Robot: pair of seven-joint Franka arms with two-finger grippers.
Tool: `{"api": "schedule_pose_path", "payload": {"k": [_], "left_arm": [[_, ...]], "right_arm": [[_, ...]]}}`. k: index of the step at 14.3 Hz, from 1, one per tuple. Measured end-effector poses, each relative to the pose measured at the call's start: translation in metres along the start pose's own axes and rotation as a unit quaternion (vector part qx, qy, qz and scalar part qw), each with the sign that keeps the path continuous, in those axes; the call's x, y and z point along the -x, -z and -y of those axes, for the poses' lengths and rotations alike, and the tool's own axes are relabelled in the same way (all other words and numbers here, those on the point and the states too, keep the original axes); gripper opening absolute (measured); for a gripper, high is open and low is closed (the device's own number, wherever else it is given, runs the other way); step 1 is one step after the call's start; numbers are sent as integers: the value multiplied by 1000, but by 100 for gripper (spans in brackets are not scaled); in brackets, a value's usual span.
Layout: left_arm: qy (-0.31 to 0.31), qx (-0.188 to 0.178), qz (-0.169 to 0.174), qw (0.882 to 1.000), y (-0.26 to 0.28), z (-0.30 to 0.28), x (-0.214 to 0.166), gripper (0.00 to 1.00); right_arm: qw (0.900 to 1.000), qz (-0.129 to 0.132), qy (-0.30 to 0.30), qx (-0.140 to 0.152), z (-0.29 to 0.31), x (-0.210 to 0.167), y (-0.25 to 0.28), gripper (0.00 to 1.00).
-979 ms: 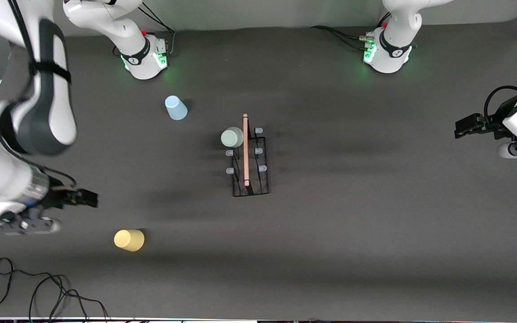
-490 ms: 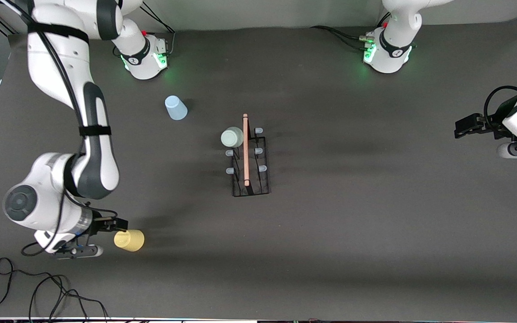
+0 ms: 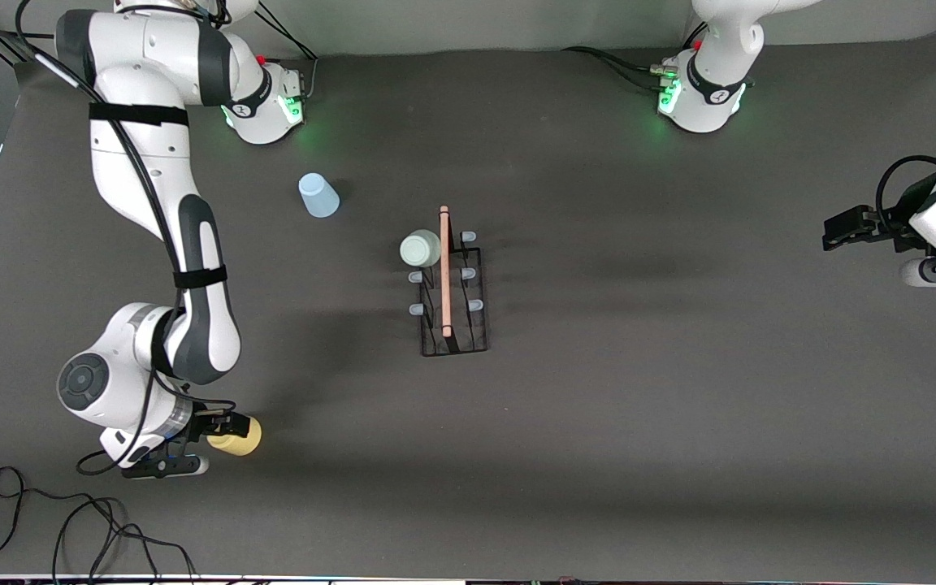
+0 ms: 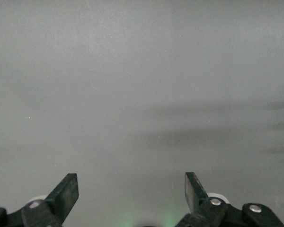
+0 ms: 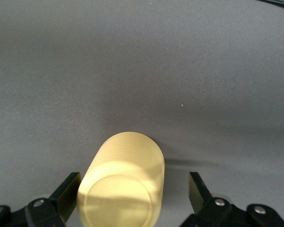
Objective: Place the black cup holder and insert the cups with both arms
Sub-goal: 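Grasp the yellow cup with the right gripper, then carry the yellow cup with the right gripper onto a rack peg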
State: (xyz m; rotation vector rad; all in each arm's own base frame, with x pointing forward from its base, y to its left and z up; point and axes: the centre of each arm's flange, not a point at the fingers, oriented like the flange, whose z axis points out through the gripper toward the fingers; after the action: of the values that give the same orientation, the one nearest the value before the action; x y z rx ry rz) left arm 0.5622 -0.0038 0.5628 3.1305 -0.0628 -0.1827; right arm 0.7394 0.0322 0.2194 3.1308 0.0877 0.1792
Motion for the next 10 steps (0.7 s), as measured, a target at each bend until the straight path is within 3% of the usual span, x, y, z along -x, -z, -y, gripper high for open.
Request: {"api": "schedule_pose_path", "payload": {"k": [3,7,10], "left_arm": [[0,0,0,1000,0,0,0,100],[0,0,0,1000,0,0,0,100],[0,0,0,1000,0,0,0,100]], "right_arm": [[1000,-3,3,-1,4,-2,-2,70],[1000,7,5,-19,11,-10,31,69],[999,29,-7,-30,0,-12,117,69]]}}
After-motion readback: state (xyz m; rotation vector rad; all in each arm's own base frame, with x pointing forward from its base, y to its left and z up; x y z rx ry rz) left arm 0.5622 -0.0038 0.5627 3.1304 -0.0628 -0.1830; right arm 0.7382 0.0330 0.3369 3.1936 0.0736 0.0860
